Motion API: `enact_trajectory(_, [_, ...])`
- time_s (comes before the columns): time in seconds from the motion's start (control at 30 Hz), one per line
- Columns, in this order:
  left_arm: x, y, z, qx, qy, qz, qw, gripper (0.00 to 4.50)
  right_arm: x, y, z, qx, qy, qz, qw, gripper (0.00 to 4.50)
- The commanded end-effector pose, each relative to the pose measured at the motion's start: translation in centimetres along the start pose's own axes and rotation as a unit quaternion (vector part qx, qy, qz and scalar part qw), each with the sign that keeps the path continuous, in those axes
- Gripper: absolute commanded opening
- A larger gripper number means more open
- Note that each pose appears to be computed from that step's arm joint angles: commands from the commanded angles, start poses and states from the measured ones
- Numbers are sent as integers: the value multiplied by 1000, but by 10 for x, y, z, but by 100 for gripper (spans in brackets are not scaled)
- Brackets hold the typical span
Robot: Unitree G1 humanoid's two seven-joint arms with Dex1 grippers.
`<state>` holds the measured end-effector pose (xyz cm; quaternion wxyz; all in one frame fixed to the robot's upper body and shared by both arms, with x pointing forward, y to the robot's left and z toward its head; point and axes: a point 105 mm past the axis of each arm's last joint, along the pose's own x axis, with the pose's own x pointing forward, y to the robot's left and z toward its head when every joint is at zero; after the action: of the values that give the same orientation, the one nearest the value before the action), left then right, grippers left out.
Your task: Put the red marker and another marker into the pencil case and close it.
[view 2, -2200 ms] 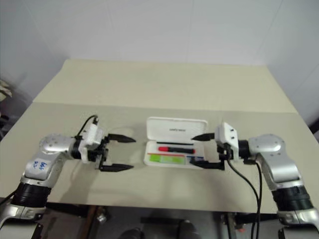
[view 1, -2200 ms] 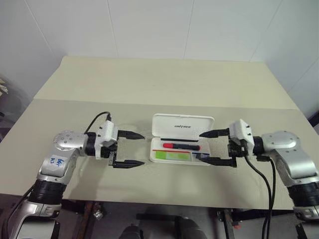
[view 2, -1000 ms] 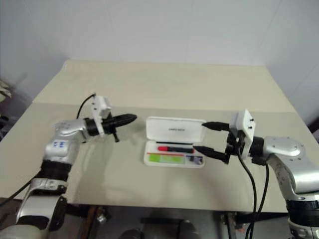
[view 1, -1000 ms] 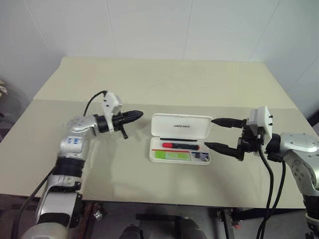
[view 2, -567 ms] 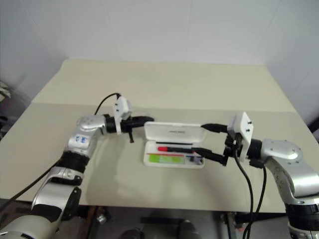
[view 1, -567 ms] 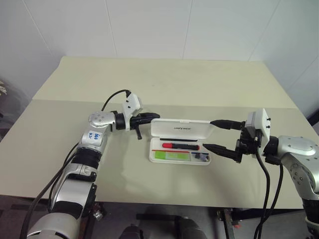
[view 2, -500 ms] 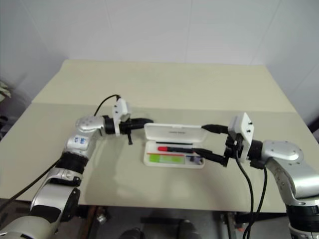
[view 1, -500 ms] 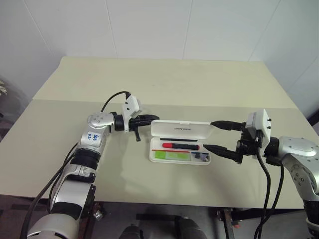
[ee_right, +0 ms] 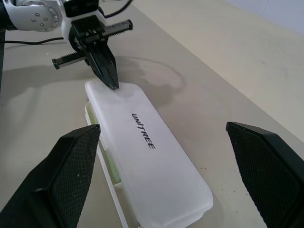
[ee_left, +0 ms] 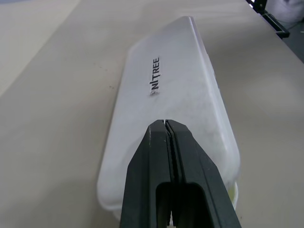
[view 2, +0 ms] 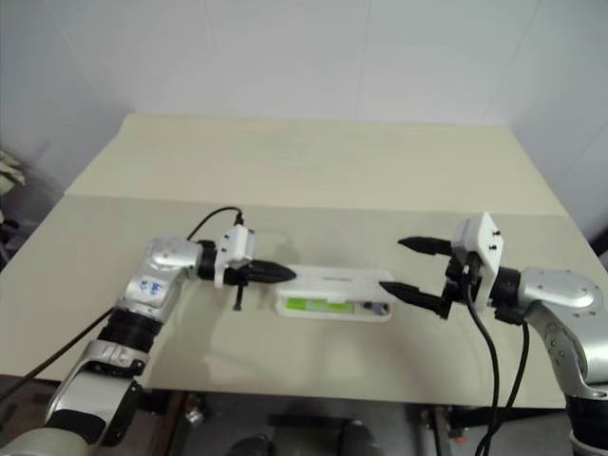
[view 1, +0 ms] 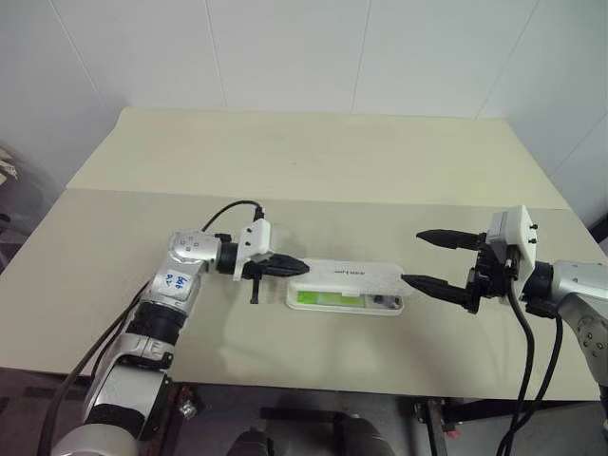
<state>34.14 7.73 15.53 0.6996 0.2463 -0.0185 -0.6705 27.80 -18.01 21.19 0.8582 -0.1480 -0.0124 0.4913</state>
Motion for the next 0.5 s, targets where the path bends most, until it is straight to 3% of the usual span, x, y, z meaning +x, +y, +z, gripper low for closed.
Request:
enact_trajectory(0.03, [10,-9,-1,24,25,-26,999,3,-5,1,12,-20,-12,-12,1000,450])
enact_trajectory(0.27, [15,-9,-23,25,97,-28,995,3,-2,6,12,-19,-17,-18,1000,450])
enact_trajectory(0.5, [24,-8,-23,15,109,-36,993,3,1,8,13,-16,-28,-23,999,450])
